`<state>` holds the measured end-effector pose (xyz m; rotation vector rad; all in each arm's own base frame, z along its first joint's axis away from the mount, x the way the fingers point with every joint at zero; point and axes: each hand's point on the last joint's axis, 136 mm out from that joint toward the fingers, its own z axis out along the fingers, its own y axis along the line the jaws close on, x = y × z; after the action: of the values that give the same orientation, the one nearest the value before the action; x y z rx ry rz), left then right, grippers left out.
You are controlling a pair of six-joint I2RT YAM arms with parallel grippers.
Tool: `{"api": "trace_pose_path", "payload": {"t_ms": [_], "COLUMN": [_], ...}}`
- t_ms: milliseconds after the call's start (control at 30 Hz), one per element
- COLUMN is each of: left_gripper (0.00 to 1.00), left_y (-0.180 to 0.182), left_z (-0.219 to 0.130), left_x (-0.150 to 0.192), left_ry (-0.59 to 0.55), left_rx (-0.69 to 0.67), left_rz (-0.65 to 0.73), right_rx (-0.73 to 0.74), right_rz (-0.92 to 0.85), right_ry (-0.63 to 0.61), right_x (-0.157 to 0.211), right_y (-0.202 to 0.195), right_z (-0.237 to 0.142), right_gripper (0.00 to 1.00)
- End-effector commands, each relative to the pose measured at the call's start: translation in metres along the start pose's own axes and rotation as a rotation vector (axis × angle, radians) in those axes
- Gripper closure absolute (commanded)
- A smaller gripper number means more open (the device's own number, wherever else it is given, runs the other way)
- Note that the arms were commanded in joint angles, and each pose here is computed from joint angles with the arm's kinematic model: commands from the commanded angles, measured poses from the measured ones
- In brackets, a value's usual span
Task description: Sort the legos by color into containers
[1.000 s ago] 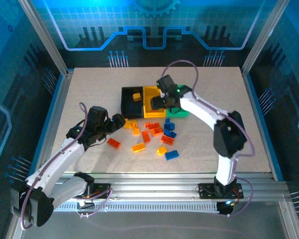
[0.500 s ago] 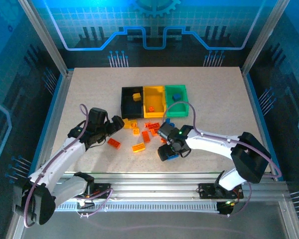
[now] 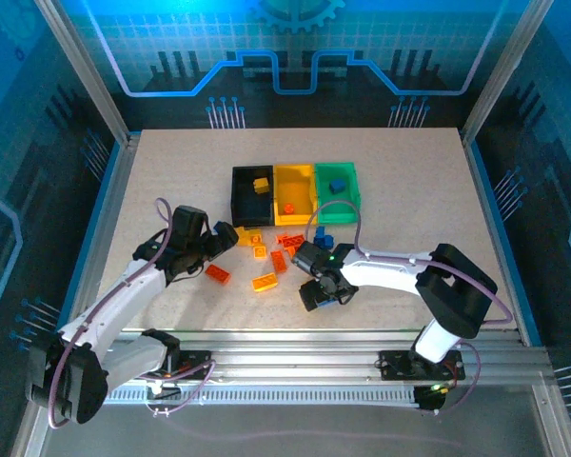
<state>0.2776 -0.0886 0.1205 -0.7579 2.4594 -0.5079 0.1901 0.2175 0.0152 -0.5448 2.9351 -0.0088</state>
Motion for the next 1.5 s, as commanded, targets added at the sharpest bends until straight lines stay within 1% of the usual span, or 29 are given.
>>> {"api": "trace_pose_path", "payload": {"t_ms": [0, 100, 167, 267, 400, 500, 567, 667, 733, 800, 933, 1033, 1167, 1200, 1367, 1400, 1467], "left_gripper": [0.01, 0.01, 0.01, 0.01, 0.01, 0.01, 0.01, 0.01, 0.01, 0.01, 0.01, 0.01, 0.01, 0.01, 0.01, 0.01, 0.01], "left_y": [0.003, 0.003, 0.003, 0.001, 0.0, -0.002, -0.002, -0.001, -0.001, -0.002, -0.003, -0.003, -0.003, -0.003, -0.002, -0.001, 0.0], "left_z": [0.001, 0.001, 0.001, 0.0, -0.001, -0.002, -0.002, -0.001, -0.001, -0.001, -0.001, 0.0, 0.001, 0.001, 0.002, 0.003, 0.003], "left_x": [0.001, 0.0, -0.001, -0.001, -0.003, -0.003, -0.003, -0.003, -0.003, -0.003, -0.003, -0.003, -0.003, -0.003, -0.003, -0.003, -0.003], "left_ry": [0.012, 0.01, 0.011, 0.011, 0.009, 0.009, 0.01, 0.01, 0.012, 0.014, 0.023, 0.03, 0.033, 0.033, 0.037, 0.038, 0.038], "left_rx": [-0.002, -0.004, -0.004, 0.002, 0.004, 0.009, 0.012, 0.008, 0.007, 0.008, 0.008, 0.009, 0.013, 0.015, 0.007, 0.004, 0.001], "left_rz": [-0.006, -0.006, -0.007, -0.005, -0.007, -0.008, -0.009, -0.011, -0.012, -0.012, -0.012, -0.014, -0.025, -0.027, -0.027, -0.027, -0.026], "right_rx": [0.024, 0.01, -0.002, -0.002, 0.0, -0.017, -0.023, -0.006, 0.01, 0.022, 0.048, 0.087, 0.1, 0.099, 0.078, 0.069, 0.048], "right_rz": [0.002, 0.001, 0.009, 0.031, 0.073, 0.138, 0.186, 0.242, 0.29, 0.349, 0.418, 0.434, 0.462, 0.466, 0.494, 0.497, 0.497], "right_ry": [0.007, -0.001, -0.015, -0.052, -0.131, -0.246, -0.33, -0.426, -0.465, -0.476, -0.461, -0.408, -0.365, -0.362, -0.356, -0.364, -0.385], "right_x": [0.004, 0.004, 0.002, -0.002, -0.017, -0.05, -0.082, -0.131, -0.163, -0.189, -0.236, -0.258, -0.273, -0.276, -0.285, -0.287, -0.289], "right_y": [-0.003, -0.003, -0.004, -0.013, -0.034, -0.058, -0.075, -0.097, -0.112, -0.129, -0.153, -0.163, -0.169, -0.169, -0.167, -0.167, -0.164], "right_z": [0.002, -0.001, -0.006, -0.022, -0.054, -0.089, -0.109, -0.126, -0.127, -0.121, -0.101, -0.08, -0.059, -0.056, -0.053, -0.056, -0.066], "right_gripper": [0.21, 0.37, 0.43, 0.47, 0.47, 0.46, 0.45, 0.43, 0.43, 0.44, 0.44, 0.43, 0.41, 0.39, 0.19, 0.16, 0.15]}}
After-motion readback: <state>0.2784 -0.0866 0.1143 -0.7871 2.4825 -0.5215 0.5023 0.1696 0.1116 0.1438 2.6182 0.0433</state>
